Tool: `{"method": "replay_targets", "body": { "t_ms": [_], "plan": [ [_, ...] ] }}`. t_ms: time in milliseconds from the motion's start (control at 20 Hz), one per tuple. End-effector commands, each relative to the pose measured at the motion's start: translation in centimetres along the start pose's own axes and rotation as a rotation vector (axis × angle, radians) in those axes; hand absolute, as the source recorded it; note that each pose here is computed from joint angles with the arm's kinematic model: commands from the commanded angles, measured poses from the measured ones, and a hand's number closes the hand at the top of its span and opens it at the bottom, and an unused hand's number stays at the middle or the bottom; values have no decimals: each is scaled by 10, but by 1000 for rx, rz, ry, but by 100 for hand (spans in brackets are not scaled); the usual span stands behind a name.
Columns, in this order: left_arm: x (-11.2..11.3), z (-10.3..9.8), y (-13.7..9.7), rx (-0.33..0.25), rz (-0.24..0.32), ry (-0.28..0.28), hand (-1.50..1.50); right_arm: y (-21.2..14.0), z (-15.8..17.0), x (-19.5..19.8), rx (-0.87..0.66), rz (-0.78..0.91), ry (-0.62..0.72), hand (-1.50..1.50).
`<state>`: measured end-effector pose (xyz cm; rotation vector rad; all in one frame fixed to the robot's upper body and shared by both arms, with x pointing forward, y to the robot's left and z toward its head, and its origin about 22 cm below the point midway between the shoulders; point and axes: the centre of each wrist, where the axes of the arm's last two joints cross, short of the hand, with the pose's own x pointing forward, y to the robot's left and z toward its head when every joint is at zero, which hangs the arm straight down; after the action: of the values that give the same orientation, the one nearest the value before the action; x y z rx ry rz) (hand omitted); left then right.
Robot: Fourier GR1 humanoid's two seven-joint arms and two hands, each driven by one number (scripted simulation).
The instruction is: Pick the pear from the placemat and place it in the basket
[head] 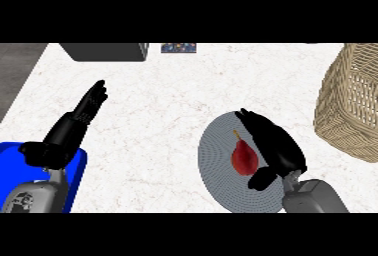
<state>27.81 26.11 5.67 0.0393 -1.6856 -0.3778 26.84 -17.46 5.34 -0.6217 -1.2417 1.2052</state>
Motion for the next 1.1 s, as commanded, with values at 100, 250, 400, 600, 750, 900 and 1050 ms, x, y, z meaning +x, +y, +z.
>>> {"method": "replay_targets", "body": {
  "t_ms": [100, 250, 400, 600, 750, 900, 1050],
  "plan": [
    [-7, 17, -7, -9, 13, -3, 0, 17, 4, -1, 13, 27, 18, -150],
    [-23, 3, 6, -9, -21, -1, 0, 24, -25, 13, 26, 40, 22, -150],
    [14, -9, 0, -1, -13, -3, 0, 29, -24, 7, 29, 31, 45, -150],
    [-1, -1, 9, 2, 0, 6, 0, 29, -32, 0, 59, 69, 93, -150],
    [-3, 6, 11, 9, -2, -2, 0, 35, -38, -7, 63, 49, 89, -150],
    [12, 3, -14, 5, -3, -5, 0, 54, -39, -16, 96, 58, 98, -150],
    [-6, -8, 30, 10, 13, 15, 0, 47, -50, -8, 141, 54, 78, -150]
  ]
}}
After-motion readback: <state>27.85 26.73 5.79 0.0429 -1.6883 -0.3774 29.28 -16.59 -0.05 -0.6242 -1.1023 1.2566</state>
